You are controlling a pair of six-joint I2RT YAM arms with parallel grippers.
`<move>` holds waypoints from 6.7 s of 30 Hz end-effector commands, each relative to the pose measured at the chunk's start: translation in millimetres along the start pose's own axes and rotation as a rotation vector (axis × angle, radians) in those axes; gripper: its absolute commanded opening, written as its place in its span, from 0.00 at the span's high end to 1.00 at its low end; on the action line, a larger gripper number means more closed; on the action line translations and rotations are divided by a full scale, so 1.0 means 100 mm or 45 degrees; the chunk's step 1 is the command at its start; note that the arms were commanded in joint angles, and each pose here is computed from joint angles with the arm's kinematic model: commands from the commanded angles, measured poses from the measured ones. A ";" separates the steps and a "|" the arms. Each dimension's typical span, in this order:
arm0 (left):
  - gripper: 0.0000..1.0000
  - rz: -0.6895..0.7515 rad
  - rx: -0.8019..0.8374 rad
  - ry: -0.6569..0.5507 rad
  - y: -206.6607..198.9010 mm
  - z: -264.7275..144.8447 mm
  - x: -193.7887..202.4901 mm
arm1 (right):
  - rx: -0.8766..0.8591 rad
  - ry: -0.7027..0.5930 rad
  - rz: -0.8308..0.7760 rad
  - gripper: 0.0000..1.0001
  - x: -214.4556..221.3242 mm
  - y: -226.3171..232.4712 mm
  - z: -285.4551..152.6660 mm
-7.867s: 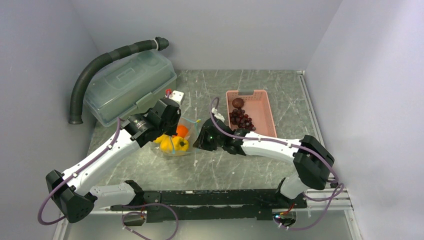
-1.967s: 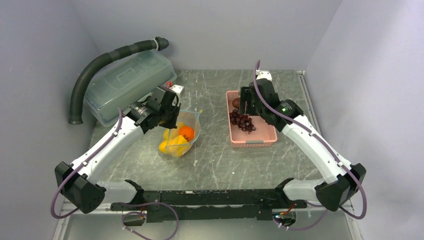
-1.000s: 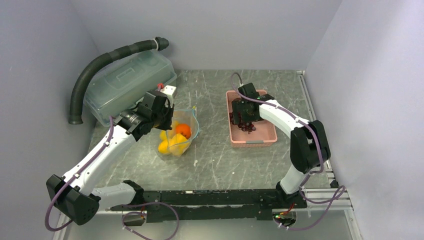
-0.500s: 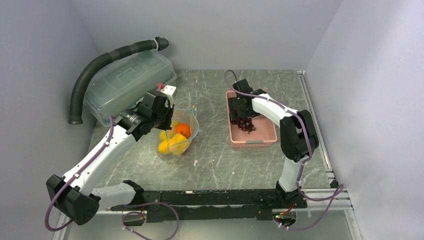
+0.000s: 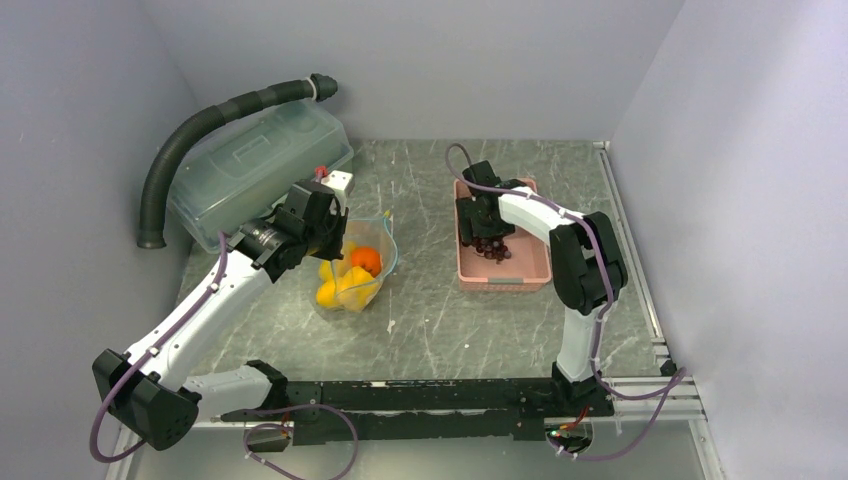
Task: Place the food in the zip-top bag and seal the zipper
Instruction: Pick up the fake fruit from the bin, then place the fake fruit in the zipper food storage bag, then adjust the zipper food storage bag at the center of the board.
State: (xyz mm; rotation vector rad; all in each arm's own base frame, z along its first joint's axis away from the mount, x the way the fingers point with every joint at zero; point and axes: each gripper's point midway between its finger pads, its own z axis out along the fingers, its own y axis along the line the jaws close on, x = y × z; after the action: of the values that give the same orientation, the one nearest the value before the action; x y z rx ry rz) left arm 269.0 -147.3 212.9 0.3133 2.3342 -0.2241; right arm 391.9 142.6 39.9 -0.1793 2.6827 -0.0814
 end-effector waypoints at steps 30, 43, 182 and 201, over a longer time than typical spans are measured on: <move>1.00 0.012 -0.030 -0.035 0.05 0.00 -0.05 | 0.032 -0.221 0.141 1.00 -0.03 -0.29 -0.82; 1.00 0.009 -0.021 -0.044 0.04 -0.02 -0.07 | -0.075 -0.396 0.195 1.00 -0.20 -0.27 -1.49; 1.00 0.004 -0.013 -0.047 0.03 -0.03 -0.07 | -0.838 -0.581 0.037 0.32 0.14 2.29 -2.81; 1.00 0.001 0.000 -0.040 0.01 -0.03 -0.06 | -0.704 -0.364 0.155 0.43 0.48 2.48 -1.95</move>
State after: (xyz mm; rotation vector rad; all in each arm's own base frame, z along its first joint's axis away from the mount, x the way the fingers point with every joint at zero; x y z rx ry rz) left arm 270.8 -141.2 216.8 0.2857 2.3196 -0.2032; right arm 224.0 372.2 162.9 -0.2512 2.3875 0.6335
